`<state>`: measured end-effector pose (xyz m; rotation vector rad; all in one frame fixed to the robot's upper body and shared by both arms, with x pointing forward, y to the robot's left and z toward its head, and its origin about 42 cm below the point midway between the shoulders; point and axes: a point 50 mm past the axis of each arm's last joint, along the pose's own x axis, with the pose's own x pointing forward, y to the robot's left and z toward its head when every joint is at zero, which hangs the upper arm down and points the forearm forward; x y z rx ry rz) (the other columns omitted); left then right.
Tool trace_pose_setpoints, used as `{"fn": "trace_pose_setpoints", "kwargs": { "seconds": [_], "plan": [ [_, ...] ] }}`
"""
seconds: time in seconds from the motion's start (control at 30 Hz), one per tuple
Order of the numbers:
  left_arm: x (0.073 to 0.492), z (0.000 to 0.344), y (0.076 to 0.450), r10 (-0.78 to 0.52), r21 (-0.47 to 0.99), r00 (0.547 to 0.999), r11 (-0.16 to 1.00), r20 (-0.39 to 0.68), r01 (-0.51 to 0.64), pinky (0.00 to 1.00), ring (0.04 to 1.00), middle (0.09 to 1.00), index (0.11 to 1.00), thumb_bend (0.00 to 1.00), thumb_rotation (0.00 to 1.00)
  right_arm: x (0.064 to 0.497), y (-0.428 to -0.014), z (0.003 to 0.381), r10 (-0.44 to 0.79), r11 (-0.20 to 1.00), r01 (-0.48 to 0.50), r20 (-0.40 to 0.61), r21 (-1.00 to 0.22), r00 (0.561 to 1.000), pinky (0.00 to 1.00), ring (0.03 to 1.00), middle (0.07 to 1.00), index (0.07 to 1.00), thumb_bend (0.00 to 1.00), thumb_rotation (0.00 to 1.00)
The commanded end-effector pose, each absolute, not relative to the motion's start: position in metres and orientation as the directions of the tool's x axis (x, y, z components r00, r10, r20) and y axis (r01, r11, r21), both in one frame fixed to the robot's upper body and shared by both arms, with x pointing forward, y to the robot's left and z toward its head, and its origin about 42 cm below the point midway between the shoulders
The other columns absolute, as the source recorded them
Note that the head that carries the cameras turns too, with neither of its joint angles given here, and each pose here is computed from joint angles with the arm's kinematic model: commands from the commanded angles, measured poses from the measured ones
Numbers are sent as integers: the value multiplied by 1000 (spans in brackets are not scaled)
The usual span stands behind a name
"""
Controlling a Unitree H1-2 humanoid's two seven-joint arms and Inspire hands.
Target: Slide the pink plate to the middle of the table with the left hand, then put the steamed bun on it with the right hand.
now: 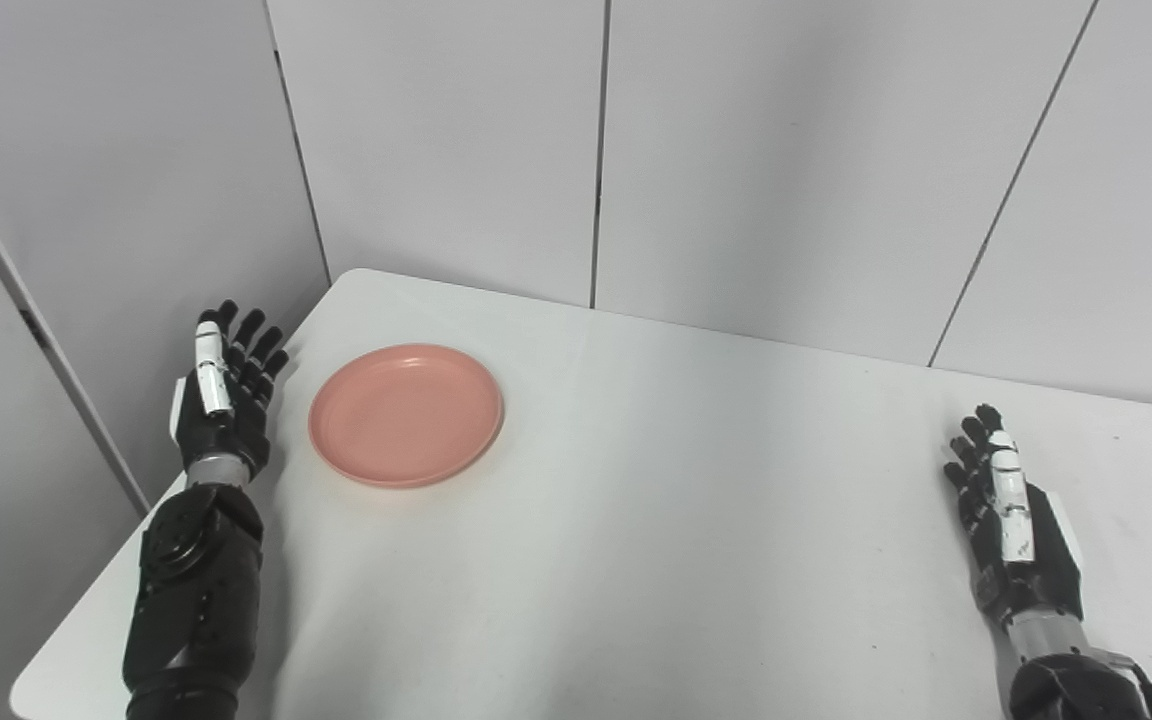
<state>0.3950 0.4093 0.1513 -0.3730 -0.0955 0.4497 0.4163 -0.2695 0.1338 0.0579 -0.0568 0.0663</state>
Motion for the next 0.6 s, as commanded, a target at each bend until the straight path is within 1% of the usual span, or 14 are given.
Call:
{"fn": "trace_pose_setpoints", "kwargs": {
  "seconds": [0.0,0.2,0.57],
  "plan": [
    [410,176,409,424,-377,903,850,71,-369,915,891,912,923,400,1000,401,-291,110,-9,999,11,-54,45,999,1000,1000,1000,1000,155,1000],
    [414,168,404,409,-368,912,853,33,-370,911,895,914,926,395,1000,401,-291,111,-6,999,9,-56,37,998,1000,1000,1000,1000,152,1000],
    [422,152,386,345,-379,938,865,-30,-330,932,903,923,932,374,1000,401,-292,110,-6,999,8,-59,37,998,1000,1000,1000,1000,164,1000]
  ]
}}
